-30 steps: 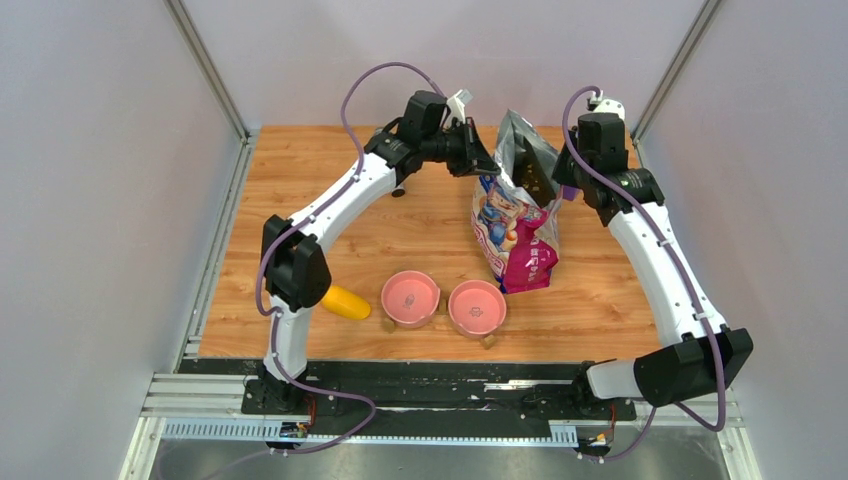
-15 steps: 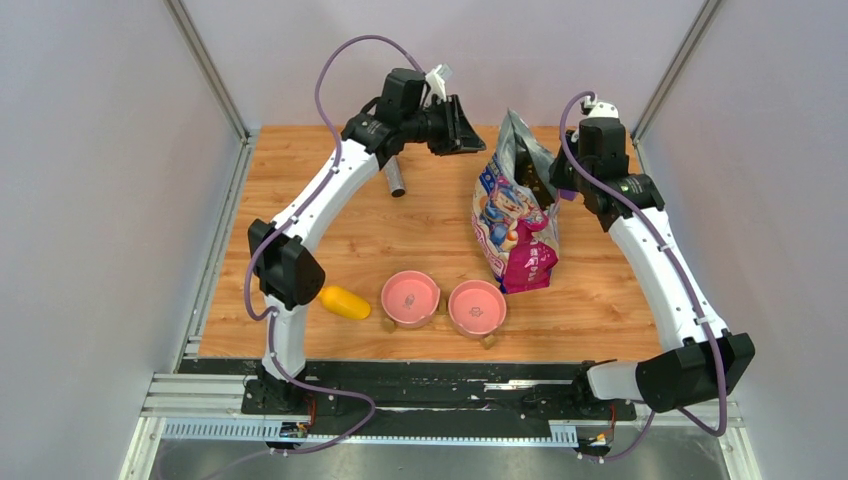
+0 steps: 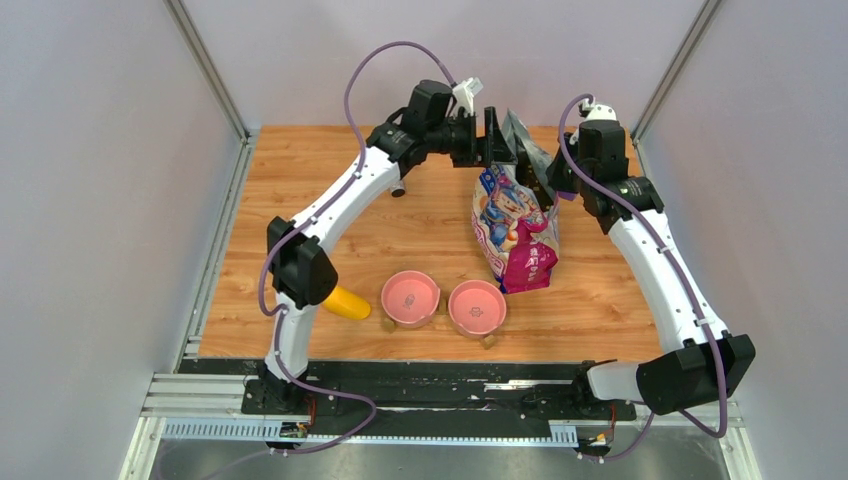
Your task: Serve the pet food
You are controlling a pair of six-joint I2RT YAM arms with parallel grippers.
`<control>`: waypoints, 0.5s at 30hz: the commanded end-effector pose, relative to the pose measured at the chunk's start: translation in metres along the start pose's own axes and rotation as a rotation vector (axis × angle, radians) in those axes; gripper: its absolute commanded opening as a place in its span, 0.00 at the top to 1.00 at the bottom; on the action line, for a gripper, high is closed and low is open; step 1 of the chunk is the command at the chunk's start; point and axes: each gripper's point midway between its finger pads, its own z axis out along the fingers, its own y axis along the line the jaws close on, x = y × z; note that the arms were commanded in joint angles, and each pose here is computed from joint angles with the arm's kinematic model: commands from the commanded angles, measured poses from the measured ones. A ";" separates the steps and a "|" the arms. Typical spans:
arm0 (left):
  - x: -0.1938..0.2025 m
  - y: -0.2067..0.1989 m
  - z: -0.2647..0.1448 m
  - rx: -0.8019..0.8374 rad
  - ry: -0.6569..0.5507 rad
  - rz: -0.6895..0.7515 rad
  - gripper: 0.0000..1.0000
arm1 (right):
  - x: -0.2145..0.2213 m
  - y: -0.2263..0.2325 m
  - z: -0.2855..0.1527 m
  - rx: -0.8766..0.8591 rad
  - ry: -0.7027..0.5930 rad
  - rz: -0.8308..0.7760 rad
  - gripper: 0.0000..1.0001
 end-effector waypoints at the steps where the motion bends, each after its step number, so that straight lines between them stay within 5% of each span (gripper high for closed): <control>1: 0.002 0.004 0.024 -0.001 0.001 -0.055 0.16 | 0.009 -0.004 -0.002 0.003 0.025 -0.010 1.00; 6: 0.002 0.009 0.036 0.000 0.002 -0.103 0.24 | 0.012 0.002 -0.001 -0.047 0.029 -0.078 1.00; 9: -0.001 0.008 0.036 -0.004 -0.004 -0.108 0.38 | 0.013 -0.004 0.000 -0.024 0.018 -0.111 1.00; 11: -0.004 0.008 0.035 -0.008 -0.011 -0.104 0.55 | 0.010 -0.013 0.001 0.024 0.005 -0.114 1.00; 14: -0.008 0.007 0.029 -0.013 -0.016 -0.107 0.96 | 0.003 -0.022 0.001 0.076 -0.018 -0.084 1.00; 15: -0.009 0.006 0.027 -0.015 -0.016 -0.107 0.99 | 0.001 -0.024 0.001 0.085 -0.022 -0.073 1.00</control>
